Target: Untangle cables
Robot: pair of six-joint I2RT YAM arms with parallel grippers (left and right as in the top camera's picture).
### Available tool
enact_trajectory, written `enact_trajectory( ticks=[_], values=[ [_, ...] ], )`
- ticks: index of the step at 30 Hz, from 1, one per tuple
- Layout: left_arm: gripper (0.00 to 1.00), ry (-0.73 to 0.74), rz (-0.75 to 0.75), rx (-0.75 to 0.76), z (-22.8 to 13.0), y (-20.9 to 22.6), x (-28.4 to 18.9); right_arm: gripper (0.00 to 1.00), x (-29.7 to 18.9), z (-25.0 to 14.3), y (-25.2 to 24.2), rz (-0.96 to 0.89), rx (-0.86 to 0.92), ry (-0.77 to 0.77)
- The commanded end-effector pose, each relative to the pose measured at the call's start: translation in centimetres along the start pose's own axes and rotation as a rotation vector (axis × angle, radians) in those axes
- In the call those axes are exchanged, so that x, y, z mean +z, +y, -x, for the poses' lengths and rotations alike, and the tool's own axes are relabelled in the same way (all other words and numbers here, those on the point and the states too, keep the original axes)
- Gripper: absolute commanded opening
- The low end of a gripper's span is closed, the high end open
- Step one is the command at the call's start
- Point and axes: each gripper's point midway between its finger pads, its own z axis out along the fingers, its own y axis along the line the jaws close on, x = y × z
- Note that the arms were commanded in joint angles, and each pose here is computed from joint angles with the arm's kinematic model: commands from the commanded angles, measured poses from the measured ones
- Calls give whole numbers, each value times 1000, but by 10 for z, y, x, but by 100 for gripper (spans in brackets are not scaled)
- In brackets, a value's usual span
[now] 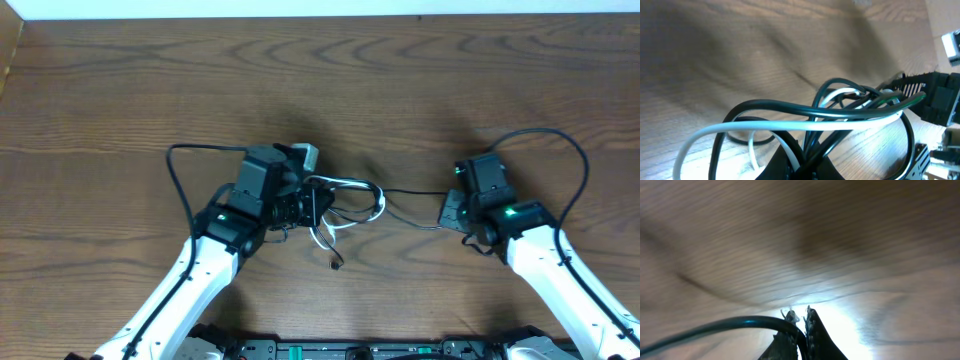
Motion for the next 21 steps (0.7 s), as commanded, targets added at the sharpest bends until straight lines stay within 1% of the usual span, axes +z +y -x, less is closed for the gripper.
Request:
enact_trajectory(
  ticks=[1, 7, 14, 16, 18, 19, 21],
  values=[
    [8, -108, 34, 9, 25, 6, -22, 1, 2, 15, -43, -157, 107, -65],
    [8, -165, 46, -6, 35, 11, -40, 1, 1, 29, -73, -206, 218, -90],
    [8, -160, 65, -35, 32, 18, -46, 1, -1, 38, -112, -262, 357, -103],
    [7, -156, 55, -34, 31, 17, -45, 3, -2, 39, -119, -270, 379, -105],
    [8, -146, 26, -31, 30, 11, -45, 9, -2, 40, -121, -269, 391, -107],
    [8, -140, 5, -28, 29, 8, -45, 14, -1, 43, -117, -243, 394, -111],
    [8, -127, -32, -23, 27, 1, -44, 31, 2, 48, -100, -148, 377, -103]
  ],
)
